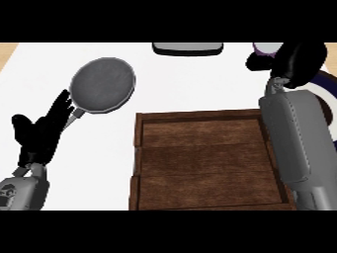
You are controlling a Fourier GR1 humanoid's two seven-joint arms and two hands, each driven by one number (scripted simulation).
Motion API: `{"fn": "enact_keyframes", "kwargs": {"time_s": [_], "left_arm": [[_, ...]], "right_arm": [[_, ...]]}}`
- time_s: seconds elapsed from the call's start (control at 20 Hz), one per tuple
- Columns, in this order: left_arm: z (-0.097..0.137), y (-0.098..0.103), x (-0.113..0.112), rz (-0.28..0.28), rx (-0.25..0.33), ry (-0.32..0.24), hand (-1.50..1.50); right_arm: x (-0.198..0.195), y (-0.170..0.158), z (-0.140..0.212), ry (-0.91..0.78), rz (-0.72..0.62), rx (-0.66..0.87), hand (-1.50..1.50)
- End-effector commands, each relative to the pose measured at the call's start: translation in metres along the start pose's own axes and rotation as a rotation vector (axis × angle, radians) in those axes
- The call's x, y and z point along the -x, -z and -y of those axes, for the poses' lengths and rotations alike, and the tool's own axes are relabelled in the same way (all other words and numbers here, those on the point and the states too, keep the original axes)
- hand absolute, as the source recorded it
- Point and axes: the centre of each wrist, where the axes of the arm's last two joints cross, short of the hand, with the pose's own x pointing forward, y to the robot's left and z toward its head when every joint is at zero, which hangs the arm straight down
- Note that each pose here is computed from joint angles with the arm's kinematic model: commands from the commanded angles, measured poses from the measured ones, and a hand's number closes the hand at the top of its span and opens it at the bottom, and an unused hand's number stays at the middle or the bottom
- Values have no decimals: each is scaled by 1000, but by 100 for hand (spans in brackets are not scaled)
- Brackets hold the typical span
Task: Pick the can from the tray and place it in the plate
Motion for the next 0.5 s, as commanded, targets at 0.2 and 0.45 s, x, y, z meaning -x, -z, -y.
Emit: {"fn": "enact_keyframes", "kwargs": {"time_s": [0.2, 0.45], "left_arm": [[1, -1, 11, -3, -17, -11, 0], [-6, -3, 0, 6, 13, -6, 0]], "right_arm": [[54, 34, 16, 107, -203, 147, 150], [97, 52, 10, 55, -264, 170, 150]]}}
